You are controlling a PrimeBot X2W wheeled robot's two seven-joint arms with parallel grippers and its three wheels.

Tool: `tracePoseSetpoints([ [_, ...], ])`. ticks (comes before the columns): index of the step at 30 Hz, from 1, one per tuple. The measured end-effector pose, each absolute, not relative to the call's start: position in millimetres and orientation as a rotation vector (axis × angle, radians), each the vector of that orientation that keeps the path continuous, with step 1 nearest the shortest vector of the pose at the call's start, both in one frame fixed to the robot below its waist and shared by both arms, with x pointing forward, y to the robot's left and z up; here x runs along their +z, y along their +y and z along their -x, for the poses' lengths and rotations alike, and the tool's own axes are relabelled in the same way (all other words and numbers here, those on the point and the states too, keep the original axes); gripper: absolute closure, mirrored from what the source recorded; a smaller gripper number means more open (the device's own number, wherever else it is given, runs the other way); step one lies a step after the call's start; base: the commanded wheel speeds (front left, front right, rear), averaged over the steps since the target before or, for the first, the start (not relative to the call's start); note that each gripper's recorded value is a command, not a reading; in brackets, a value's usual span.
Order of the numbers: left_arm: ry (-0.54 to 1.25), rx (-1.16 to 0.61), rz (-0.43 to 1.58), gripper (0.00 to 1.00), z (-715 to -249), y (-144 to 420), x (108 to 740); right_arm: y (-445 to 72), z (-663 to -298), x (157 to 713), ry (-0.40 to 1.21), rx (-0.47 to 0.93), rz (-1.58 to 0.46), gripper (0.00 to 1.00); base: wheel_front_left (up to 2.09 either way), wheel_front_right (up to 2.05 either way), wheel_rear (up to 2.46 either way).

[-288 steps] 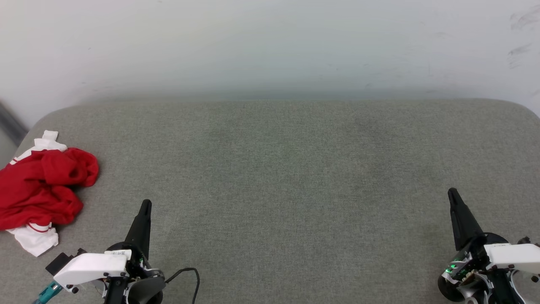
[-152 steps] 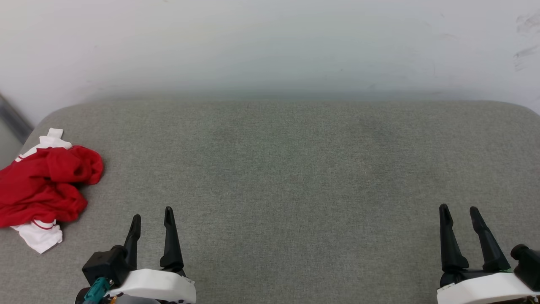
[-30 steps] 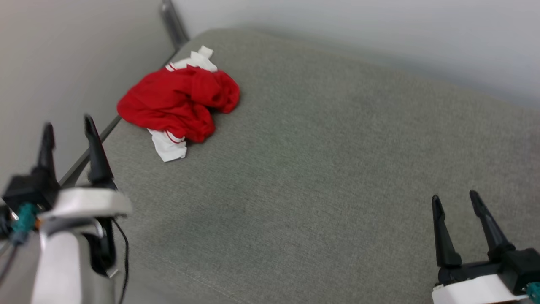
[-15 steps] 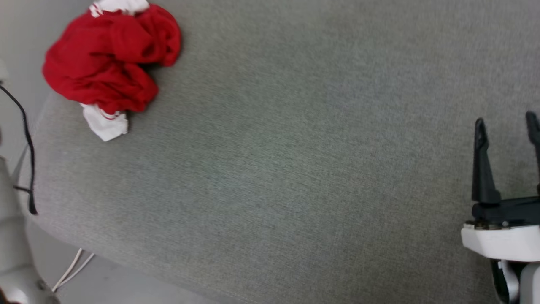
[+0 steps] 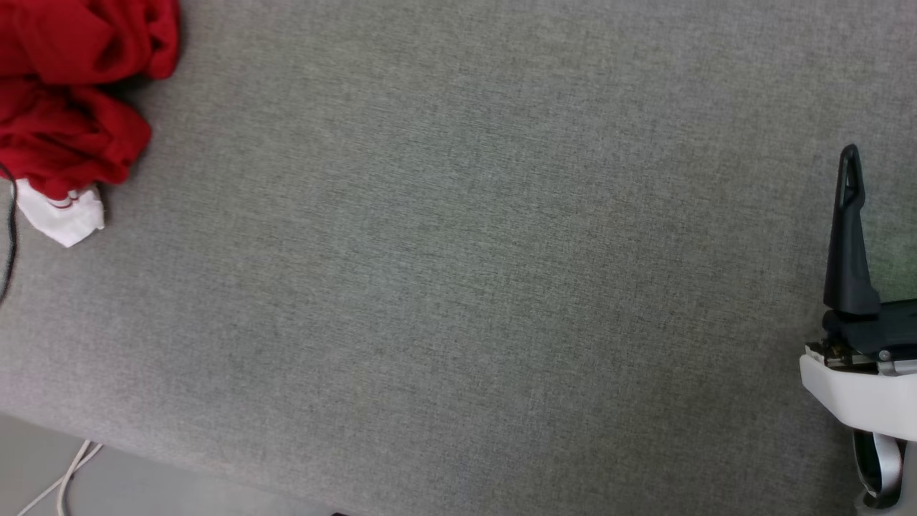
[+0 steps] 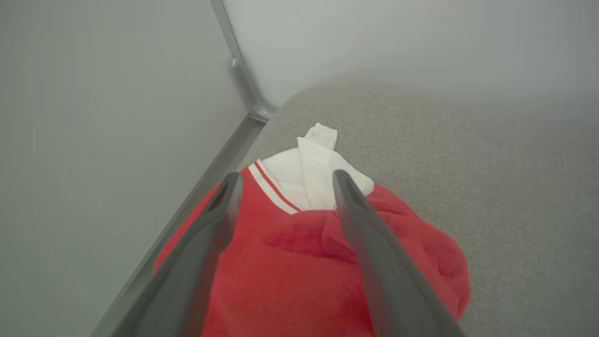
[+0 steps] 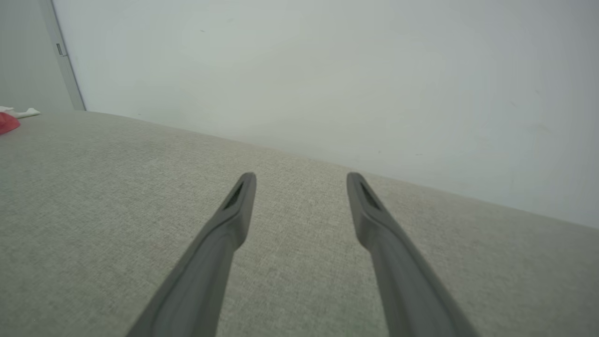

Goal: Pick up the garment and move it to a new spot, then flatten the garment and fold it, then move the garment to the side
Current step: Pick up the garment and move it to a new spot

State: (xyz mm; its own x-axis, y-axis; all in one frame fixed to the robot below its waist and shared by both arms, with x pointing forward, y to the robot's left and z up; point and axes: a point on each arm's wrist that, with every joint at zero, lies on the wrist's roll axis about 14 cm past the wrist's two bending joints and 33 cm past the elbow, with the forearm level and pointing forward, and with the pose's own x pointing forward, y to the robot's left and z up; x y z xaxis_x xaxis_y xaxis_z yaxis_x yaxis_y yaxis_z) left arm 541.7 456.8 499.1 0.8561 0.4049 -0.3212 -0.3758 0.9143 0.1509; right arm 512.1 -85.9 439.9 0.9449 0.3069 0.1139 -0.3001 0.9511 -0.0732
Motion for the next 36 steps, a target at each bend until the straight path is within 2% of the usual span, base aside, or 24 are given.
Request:
tracePoseSetpoints([
  [6, 0.724, 0.358, 0.211, 0.0, -522, 432, 417, -88, -514, 430, -0.114, 0.307, 0.072, 0.0, 0.0, 0.0, 0.0],
  [10, 0.974, 0.303, 0.282, 0.0, -492, 412, 372, -92, -514, 420, -0.09, 0.3, 0.078, 0.0, 0.0, 0.0, 0.0],
  [16, 1.064, 0.287, 0.291, 0.0, -483, 413, 362, -91, -513, 411, -0.069, 0.305, 0.074, 0.0, 0.0, 0.0, 0.0],
  [17, 1.065, 0.284, 0.287, 0.42, -483, 412, 361, -91, -513, 410, -0.067, 0.307, 0.073, 0.0, 0.0, 0.0, 0.0],
  [18, 1.064, 0.284, 0.277, 0.96, -483, 413, 361, -90, -513, 410, -0.067, 0.308, 0.072, 0.0, 0.0, 0.0, 0.0],
  [19, 1.063, 0.283, 0.265, 1.0, -483, 414, 362, -90, -513, 410, -0.066, 0.309, 0.071, 0.0, 0.0, 0.0, 0.0],
  [23, 1.028, 0.291, 0.23, 1.0, -482, 420, 371, -87, -512, 414, -0.069, 0.316, 0.061, 0.0, 0.0, 0.0, 0.0],
  [30, 0.805, 0.215, 0.063, 1.0, -508, 421, 453, -72, -505, 449, -0.127, 0.353, 0.031, 0.0, 0.0, 0.0, 0.0],
  [36, 0.654, 0.114, -0.052, 1.0, -526, 399, 523, -70, -497, 480, -0.179, 0.357, 0.007, 0.0, 0.0, 0.0, 0.0],
])
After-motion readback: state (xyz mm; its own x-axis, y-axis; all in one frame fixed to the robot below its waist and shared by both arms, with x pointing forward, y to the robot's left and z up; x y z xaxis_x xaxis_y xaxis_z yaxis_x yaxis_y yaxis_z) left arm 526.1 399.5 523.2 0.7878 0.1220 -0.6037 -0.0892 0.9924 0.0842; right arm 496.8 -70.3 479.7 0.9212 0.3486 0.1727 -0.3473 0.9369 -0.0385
